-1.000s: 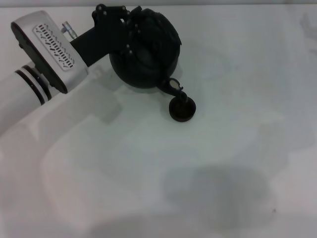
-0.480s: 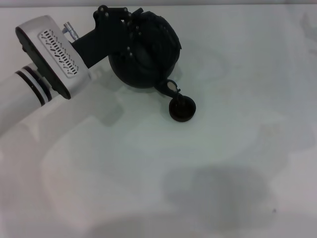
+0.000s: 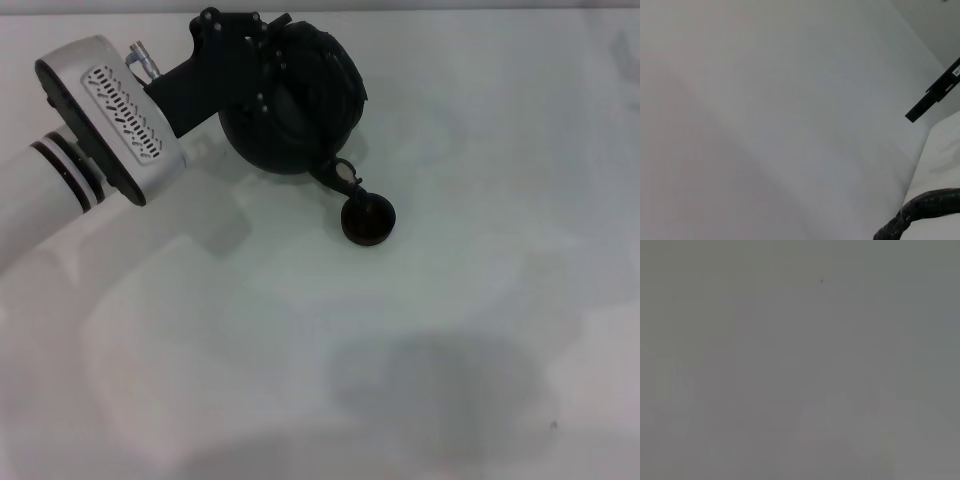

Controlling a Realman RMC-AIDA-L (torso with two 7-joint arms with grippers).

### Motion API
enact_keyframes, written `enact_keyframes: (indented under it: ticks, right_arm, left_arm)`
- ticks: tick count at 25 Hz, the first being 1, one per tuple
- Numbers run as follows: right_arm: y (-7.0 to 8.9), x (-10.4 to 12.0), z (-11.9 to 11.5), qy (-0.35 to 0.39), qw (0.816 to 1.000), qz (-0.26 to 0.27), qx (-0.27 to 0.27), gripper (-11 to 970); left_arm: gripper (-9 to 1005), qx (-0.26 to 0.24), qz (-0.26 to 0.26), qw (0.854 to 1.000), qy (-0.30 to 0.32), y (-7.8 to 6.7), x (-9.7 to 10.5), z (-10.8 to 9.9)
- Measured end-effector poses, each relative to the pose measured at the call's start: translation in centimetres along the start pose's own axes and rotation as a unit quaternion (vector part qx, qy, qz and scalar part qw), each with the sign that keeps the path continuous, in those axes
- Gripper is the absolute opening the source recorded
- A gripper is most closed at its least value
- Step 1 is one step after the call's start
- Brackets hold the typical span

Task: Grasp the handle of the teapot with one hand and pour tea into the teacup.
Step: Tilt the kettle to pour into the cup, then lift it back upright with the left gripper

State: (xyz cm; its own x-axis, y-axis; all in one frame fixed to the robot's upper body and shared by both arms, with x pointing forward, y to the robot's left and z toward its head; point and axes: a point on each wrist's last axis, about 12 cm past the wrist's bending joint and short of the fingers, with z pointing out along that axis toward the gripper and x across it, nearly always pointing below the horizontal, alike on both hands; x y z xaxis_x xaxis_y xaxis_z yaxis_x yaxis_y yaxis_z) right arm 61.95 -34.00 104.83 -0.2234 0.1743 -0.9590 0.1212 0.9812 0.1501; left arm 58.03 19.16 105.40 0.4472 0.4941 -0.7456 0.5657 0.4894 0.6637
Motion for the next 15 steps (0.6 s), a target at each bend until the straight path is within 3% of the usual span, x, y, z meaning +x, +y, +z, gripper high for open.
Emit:
enact_keyframes:
  ticks: [15]
  right_arm:
    - [0.17, -0.03, 0.06, 0.000, 1.000, 0.000, -0.002, 829]
  left_arm:
    - [93, -0.005, -0.005, 1.000, 0.002, -0.05, 0.05, -0.09]
